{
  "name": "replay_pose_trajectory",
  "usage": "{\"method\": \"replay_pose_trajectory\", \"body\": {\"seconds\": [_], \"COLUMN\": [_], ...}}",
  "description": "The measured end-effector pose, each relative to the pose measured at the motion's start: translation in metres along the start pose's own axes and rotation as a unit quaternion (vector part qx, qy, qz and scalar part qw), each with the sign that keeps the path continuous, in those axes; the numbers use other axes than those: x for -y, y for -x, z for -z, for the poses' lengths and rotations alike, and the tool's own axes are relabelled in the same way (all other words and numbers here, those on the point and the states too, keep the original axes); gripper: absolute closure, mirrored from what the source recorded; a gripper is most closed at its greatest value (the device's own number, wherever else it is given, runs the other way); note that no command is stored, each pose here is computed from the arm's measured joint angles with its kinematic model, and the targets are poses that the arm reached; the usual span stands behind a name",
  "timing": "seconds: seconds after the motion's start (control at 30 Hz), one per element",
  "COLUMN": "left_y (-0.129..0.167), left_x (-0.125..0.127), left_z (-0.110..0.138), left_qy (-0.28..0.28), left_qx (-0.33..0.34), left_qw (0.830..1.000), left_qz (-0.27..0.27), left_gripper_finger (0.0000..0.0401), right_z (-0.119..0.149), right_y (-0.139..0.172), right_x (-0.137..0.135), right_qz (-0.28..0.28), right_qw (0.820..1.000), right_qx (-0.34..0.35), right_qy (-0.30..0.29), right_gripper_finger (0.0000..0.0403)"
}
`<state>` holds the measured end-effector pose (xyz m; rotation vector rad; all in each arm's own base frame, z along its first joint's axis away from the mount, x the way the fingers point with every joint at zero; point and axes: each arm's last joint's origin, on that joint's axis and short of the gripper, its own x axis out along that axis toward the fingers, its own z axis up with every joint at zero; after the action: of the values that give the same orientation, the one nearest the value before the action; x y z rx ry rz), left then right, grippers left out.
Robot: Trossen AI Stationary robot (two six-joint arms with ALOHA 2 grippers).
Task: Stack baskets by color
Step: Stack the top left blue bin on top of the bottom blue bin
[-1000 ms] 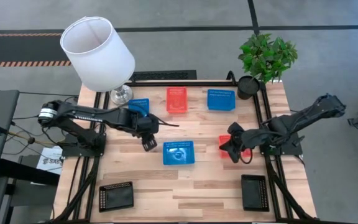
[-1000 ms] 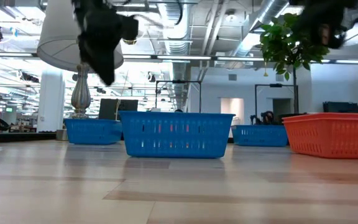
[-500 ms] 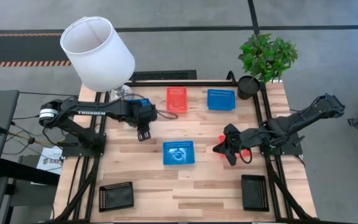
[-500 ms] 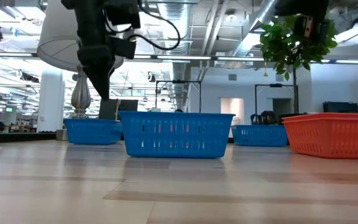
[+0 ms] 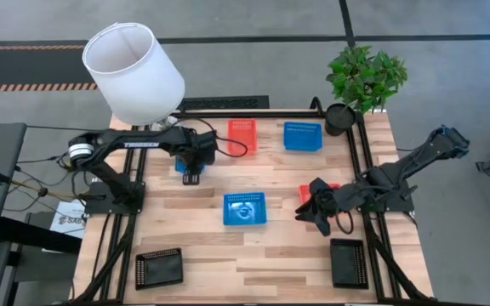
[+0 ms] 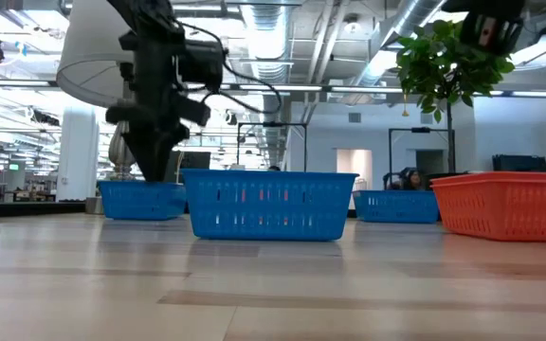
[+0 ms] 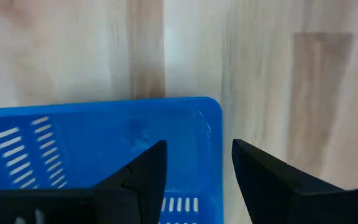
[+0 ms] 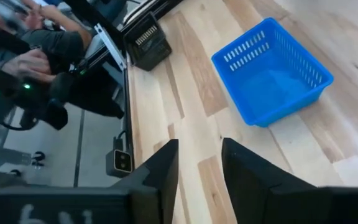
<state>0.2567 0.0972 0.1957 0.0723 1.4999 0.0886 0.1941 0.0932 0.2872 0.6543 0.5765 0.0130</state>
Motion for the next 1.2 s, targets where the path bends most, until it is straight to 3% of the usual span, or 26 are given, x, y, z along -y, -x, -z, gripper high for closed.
{"method": "replay_pose_trajectory", "body": {"seconds": [0.4, 0.5, 0.63, 0.77, 1.2], "left_y": [-0.035, -0.036, -0.036, -0.034, 0.041], "left_x": [-0.002, -0.001, -0.001, 0.001, 0.033], "left_z": [-0.007, -0.006, -0.006, -0.008, -0.042], "left_qy": [0.009, 0.027, 0.043, 0.057, 0.035], "left_qx": [-0.067, -0.072, -0.07, -0.069, -0.012], "left_qw": [0.998, 0.997, 0.997, 0.996, 0.998], "left_qz": [0.002, 0.002, 0.013, 0.007, -0.054], "left_gripper_finger": [0.0242, 0.0281, 0.0374, 0.0395, 0.0401], "right_z": [0.005, 0.005, 0.007, 0.011, 0.024], "right_y": [0.002, 0.002, 0.002, 0.003, 0.009], "right_x": [-0.003, -0.003, -0.005, -0.008, -0.019], "right_qz": [0.005, 0.005, 0.002, -0.006, -0.012], "right_qw": [1.0, 1.0, 1.0, 1.0, 1.0], "right_qx": [0.004, 0.004, 0.001, -0.006, -0.003], "right_qy": [-0.003, -0.004, -0.002, 0.005, 0.028], "right_gripper_finger": [0.0261, 0.0264, 0.0266, 0.0267, 0.0267]}}
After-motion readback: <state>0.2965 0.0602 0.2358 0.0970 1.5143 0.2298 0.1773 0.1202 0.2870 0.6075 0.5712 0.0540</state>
